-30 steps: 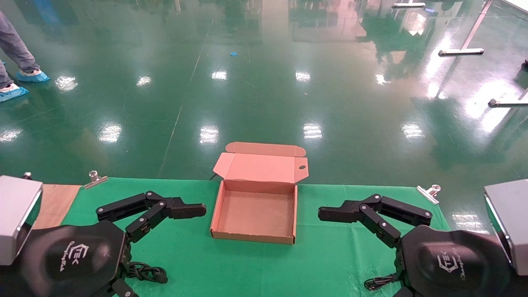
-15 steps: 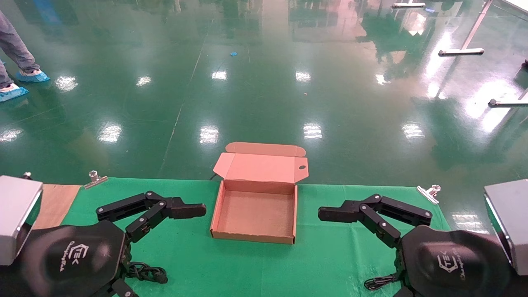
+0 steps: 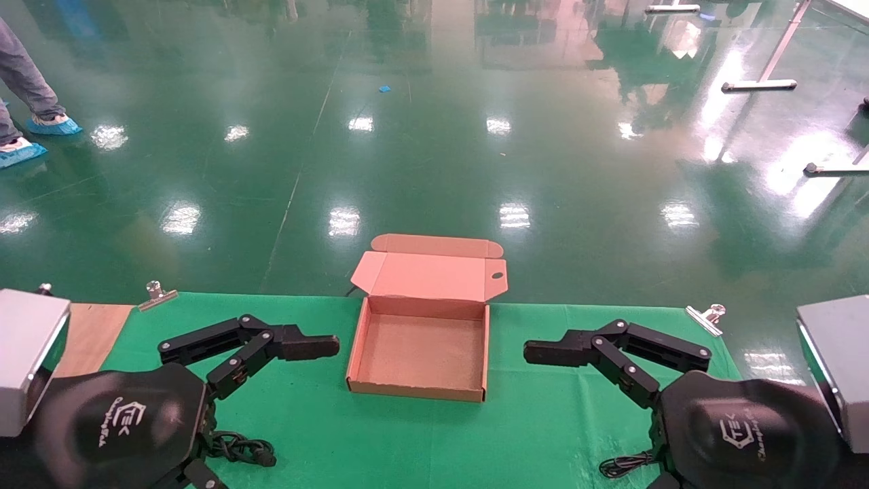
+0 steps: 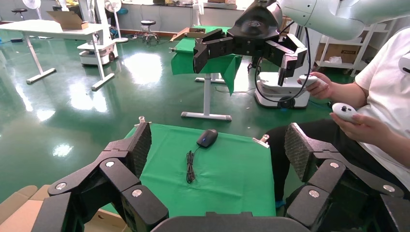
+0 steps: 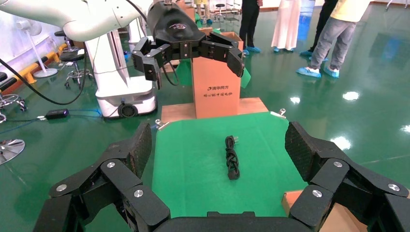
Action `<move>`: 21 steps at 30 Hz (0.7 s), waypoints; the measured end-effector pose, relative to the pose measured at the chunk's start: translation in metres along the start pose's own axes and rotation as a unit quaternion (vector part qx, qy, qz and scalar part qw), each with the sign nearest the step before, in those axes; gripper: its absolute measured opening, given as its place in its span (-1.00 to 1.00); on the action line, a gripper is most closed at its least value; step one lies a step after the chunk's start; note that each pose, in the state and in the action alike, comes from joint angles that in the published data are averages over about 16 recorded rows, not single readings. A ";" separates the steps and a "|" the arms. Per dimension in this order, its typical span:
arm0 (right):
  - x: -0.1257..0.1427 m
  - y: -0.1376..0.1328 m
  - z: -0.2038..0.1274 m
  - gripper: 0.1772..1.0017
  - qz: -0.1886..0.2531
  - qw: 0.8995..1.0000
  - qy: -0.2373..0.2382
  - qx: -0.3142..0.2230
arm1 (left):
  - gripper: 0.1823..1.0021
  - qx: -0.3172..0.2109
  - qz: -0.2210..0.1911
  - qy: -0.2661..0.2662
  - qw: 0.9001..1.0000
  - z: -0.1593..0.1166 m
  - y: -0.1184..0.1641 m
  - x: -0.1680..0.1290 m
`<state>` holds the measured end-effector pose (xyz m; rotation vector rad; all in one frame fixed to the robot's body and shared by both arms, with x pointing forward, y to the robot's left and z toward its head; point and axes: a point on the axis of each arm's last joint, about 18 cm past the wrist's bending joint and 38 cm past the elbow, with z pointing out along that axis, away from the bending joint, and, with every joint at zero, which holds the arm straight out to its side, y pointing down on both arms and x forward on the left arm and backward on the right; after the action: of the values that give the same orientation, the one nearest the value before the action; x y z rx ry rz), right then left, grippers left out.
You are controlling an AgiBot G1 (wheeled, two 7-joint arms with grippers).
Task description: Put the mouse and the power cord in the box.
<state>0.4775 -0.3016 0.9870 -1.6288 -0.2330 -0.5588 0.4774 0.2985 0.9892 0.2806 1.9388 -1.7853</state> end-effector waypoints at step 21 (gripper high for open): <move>0.025 0.089 -0.003 1.00 -0.076 0.948 -0.033 -0.308 | 1.00 -0.254 0.055 0.010 0.966 -0.003 0.090 -0.030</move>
<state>0.5393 -0.3221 0.9215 -2.2520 -0.2491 -0.7443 0.5445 0.3182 0.9252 0.2204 2.2622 -1.1653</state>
